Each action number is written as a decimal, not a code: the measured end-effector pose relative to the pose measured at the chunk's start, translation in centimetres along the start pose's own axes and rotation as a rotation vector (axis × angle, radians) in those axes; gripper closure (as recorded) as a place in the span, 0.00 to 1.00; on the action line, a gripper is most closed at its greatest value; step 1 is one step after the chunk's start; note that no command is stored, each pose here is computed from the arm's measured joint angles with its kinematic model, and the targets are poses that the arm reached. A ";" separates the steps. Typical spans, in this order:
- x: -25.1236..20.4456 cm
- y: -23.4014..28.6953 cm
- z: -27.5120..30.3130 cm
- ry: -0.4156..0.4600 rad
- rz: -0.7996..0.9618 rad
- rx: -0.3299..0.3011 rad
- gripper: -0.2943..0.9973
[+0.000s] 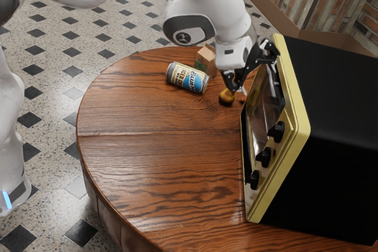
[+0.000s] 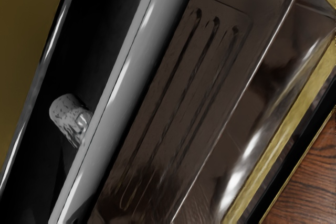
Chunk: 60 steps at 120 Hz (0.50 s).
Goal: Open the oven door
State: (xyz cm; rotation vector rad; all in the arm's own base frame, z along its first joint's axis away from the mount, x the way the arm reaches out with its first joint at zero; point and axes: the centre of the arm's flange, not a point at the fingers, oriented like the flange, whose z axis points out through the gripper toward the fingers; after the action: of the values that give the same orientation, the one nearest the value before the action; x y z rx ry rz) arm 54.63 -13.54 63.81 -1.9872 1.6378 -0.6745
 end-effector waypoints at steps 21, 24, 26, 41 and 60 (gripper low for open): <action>0.0 0.5 -0.1 0.002 0.007 -0.008 0.27; -0.1 0.8 -0.3 0.001 0.008 -0.009 0.28; -0.2 1.0 -0.4 0.000 0.009 -0.011 0.28; -0.7 2.7 -1.2 -0.004 0.011 -0.021 0.34; -1.6 5.5 -1.6 0.003 0.011 -0.025 0.24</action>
State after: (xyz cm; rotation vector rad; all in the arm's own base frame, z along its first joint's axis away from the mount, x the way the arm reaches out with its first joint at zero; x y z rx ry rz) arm 49.24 -12.94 61.43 -1.9940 1.6650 -0.6562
